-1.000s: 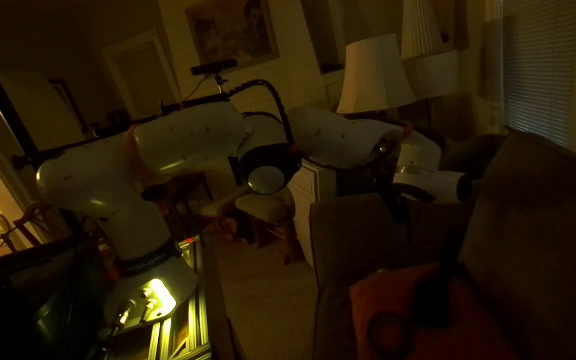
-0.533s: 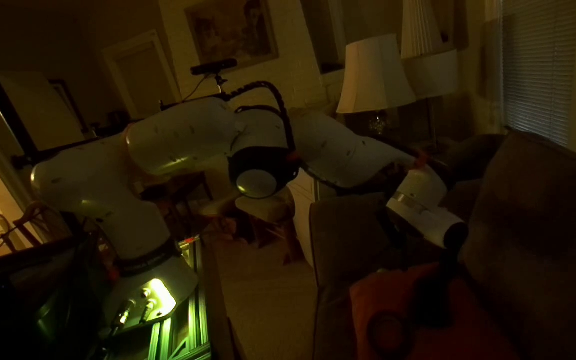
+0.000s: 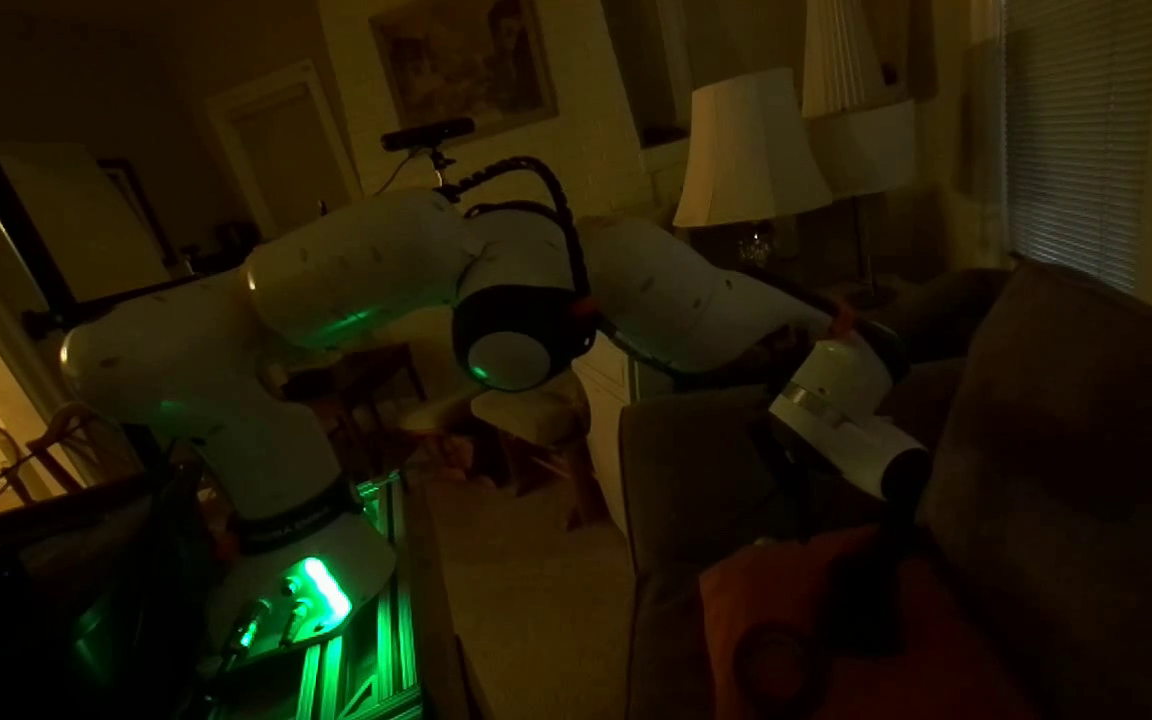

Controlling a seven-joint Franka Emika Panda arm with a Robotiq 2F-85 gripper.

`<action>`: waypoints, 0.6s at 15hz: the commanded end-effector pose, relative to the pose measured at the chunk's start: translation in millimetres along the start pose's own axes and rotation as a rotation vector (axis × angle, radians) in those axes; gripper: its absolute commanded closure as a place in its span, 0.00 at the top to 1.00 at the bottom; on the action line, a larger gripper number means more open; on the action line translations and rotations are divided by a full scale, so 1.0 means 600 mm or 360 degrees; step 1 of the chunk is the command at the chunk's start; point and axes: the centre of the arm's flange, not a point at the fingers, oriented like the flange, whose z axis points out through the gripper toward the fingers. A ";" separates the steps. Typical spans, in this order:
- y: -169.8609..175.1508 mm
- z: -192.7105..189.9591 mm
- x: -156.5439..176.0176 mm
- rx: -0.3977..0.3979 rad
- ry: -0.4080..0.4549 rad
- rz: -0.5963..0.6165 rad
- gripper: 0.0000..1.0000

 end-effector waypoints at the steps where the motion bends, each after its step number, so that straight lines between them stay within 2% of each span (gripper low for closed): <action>1: -0.005 -0.037 -0.008 0.0015 -0.0026 0.0070 0.01; 6: -0.017 -0.110 -0.068 0.0128 0.0024 0.0174 0.01; 9: -0.015 -0.128 -0.117 0.0207 0.0058 0.0241 0.01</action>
